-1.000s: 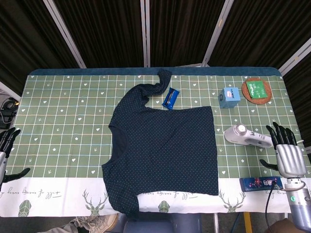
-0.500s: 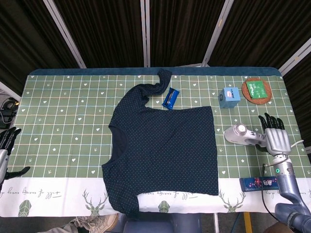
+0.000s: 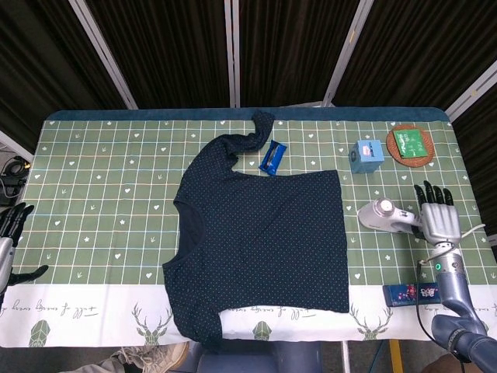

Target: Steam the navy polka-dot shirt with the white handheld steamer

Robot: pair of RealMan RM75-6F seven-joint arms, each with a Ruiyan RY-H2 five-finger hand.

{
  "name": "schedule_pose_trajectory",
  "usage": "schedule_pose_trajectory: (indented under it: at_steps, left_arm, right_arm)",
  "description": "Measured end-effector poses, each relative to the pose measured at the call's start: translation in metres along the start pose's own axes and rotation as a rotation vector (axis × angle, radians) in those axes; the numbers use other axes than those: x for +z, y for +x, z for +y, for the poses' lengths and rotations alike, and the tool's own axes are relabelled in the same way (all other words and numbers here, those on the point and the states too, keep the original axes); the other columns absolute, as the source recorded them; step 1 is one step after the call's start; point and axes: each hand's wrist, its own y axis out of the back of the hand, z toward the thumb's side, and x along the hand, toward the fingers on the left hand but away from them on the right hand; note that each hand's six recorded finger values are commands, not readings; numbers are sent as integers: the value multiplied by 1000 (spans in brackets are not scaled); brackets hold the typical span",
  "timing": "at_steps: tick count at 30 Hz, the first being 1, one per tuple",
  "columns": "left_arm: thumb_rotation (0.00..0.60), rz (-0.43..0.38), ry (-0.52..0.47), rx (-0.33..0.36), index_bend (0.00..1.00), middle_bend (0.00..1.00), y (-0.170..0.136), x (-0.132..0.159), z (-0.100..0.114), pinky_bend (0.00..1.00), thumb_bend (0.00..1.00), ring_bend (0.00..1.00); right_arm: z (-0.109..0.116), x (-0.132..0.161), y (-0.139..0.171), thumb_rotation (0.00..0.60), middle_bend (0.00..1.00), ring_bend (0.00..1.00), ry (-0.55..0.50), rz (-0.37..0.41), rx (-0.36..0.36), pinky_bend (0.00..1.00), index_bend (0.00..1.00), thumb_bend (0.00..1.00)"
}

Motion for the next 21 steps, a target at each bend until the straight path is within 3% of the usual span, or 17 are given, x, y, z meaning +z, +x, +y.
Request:
schedule_pose_trajectory:
  at_steps: [21]
  left_arm:
    - [600, 6, 0, -7, 0, 0, 3, -2, -1, 0, 0, 0]
  right_arm:
    - [-14, 8, -24, 600, 0, 0, 19, -57, 27, 0, 0, 548]
